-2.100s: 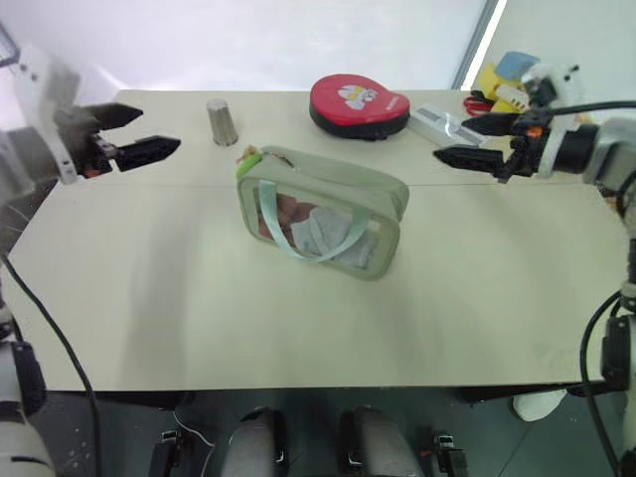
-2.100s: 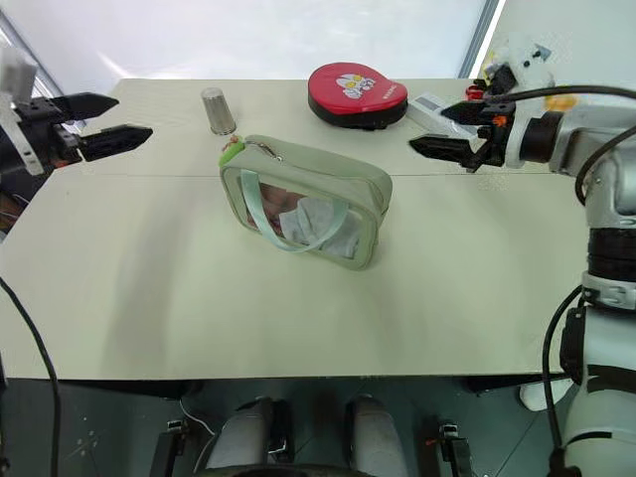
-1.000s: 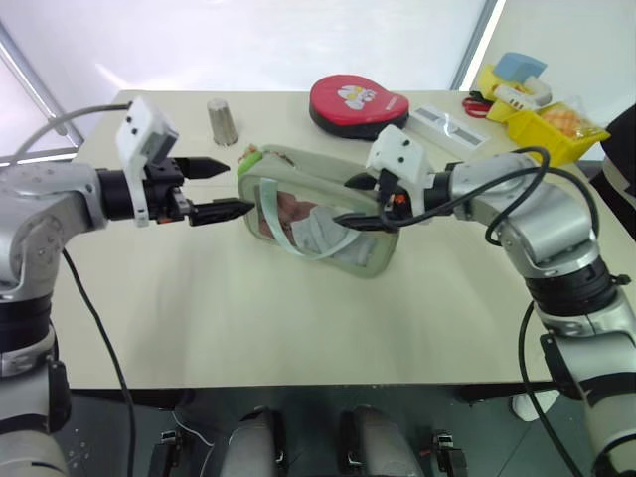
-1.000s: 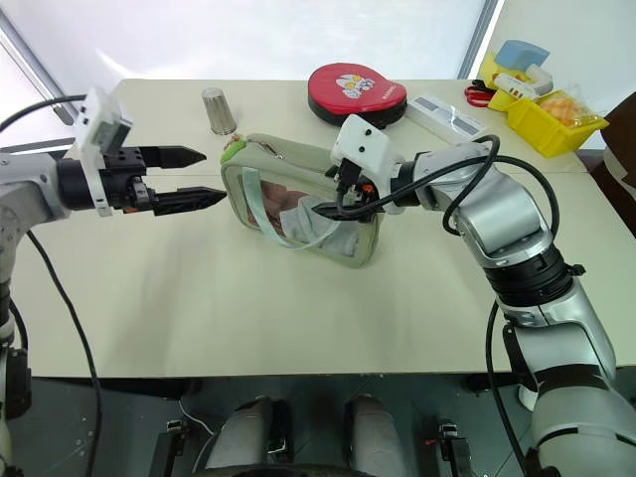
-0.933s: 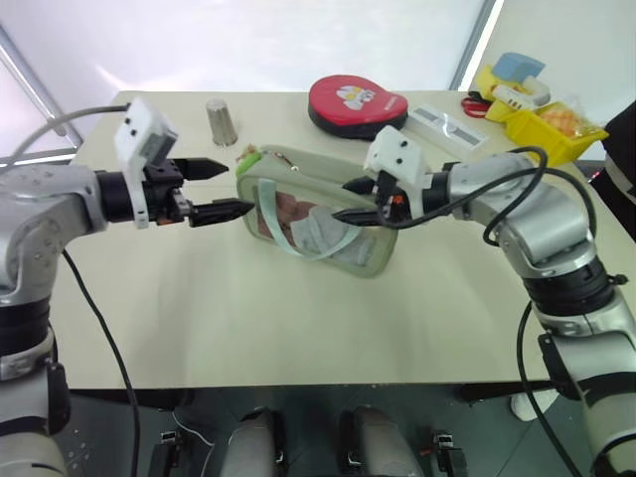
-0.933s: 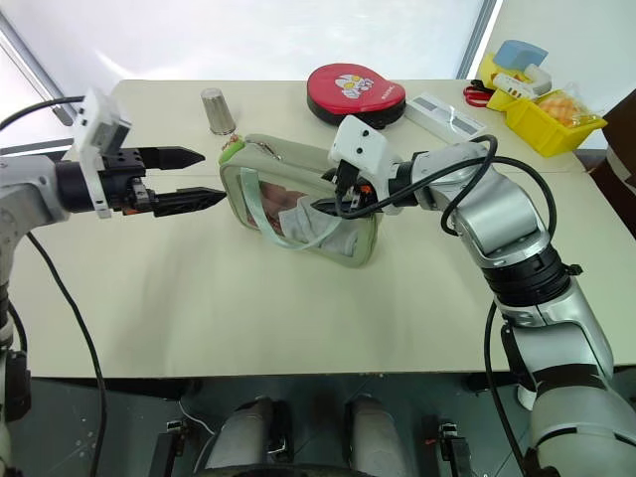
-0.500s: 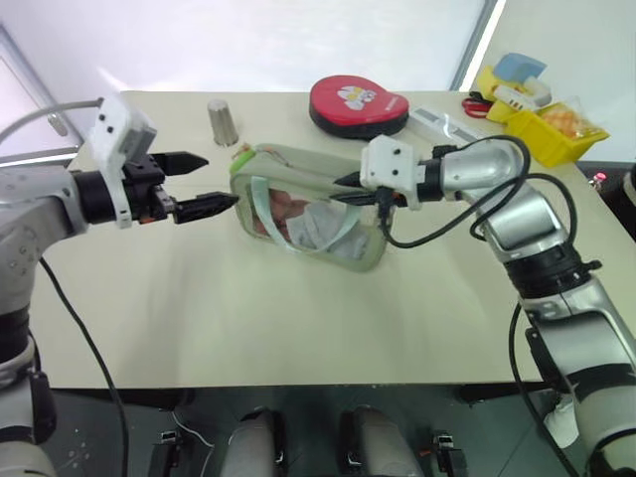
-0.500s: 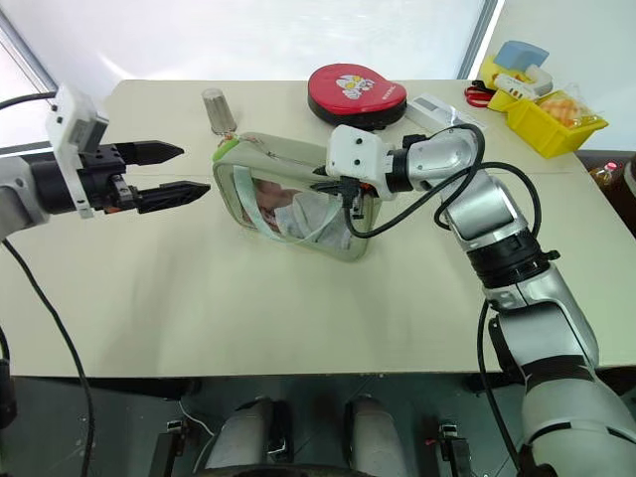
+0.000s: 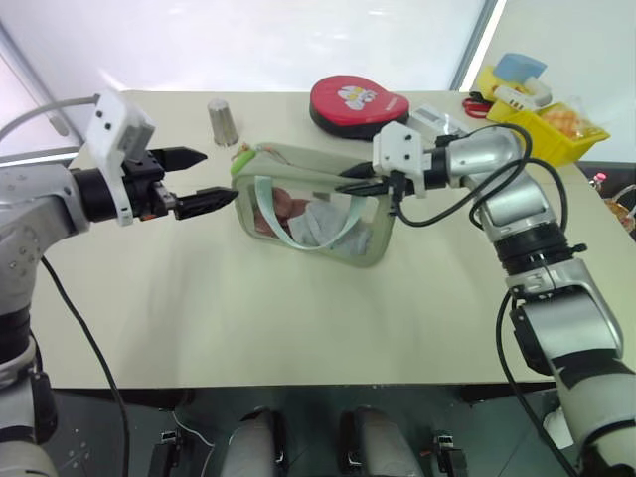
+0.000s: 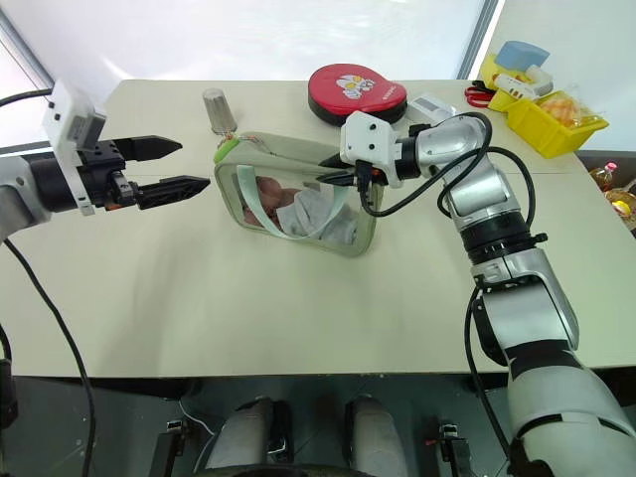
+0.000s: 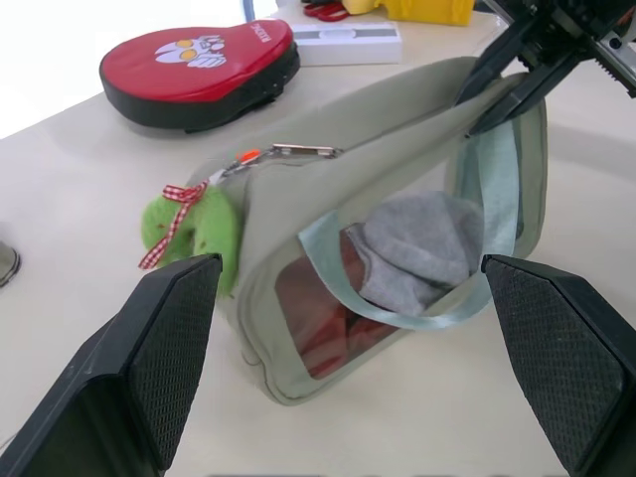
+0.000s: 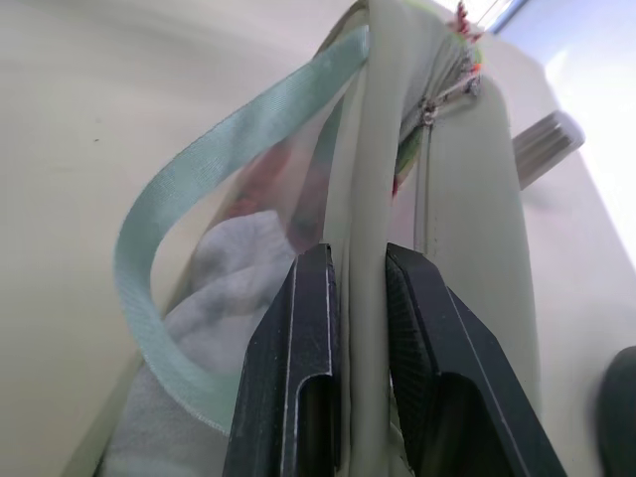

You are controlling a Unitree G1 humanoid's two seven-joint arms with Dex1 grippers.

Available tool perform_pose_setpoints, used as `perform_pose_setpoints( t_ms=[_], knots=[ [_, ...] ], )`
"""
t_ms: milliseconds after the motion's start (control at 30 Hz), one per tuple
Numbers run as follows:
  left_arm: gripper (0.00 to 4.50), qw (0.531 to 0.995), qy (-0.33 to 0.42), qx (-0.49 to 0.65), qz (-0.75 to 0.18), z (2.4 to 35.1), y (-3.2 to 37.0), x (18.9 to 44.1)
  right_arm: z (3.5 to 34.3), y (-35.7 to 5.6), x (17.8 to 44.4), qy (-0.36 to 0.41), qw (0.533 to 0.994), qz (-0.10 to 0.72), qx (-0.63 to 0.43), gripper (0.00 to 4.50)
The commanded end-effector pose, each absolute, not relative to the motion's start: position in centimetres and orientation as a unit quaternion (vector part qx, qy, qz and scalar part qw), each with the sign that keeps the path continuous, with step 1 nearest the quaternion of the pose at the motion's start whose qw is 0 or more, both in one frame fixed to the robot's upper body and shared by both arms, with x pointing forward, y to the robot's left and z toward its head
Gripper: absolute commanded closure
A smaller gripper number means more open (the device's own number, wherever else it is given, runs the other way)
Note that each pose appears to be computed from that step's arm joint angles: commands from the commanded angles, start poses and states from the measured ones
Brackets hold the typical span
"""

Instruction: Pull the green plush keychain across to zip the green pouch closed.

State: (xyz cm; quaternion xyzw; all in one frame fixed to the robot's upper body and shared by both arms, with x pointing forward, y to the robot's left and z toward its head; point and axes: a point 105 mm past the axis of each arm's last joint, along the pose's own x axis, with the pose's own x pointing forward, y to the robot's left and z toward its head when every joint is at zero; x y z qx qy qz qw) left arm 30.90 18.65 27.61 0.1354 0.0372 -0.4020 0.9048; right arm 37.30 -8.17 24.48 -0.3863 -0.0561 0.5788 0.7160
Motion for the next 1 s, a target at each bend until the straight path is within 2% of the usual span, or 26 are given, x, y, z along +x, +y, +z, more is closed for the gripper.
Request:
perform_pose_setpoints(
  t_ms=[33, 200, 333, 467, 533, 767, 1000],
  knots=[
    [0.0, 0.907, 0.011, 0.148, -0.394, 28.8, 18.8, 30.7, 25.4, -8.4, 36.6, -0.058, 0.722, 0.578, -0.376, 4.46],
    [0.0, 0.906, 0.012, 0.15, -0.396, 28.7, 18.8, 30.9, 26.2, -8.2, 36.3, -0.073, 0.724, 0.576, -0.374, 4.46],
    [0.0, 0.908, 0.005, 0.154, -0.39, 29.3, 19.2, 31.4, 29.4, -7.3, 36.4, -0.149, 0.722, 0.561, -0.375, 4.46],
    [0.0, 0.906, 0.006, 0.162, -0.392, 29.6, 19.5, 31.5, 30.5, -6.6, 36.2, -0.196, 0.699, 0.563, -0.396, 4.46],
    [0.0, 0.904, 0.004, 0.163, -0.394, 29.8, 19.4, 31.4, 30.3, -6.6, 36.4, -0.193, 0.692, 0.567, -0.402, 4.46],
    [0.0, 0.904, 0.009, 0.154, -0.399, 28.9, 18.8, 31.0, 26.1, -7.5, 36.5, -0.146, 0.662, 0.58, -0.451, 4.46],
    [0.0, 0.911, 0.016, 0.15, -0.385, 28.4, 19.5, 31.0, 24.8, -8.0, 35.3, -0.104, 0.675, 0.598, -0.419, 4.46]
  ],
)
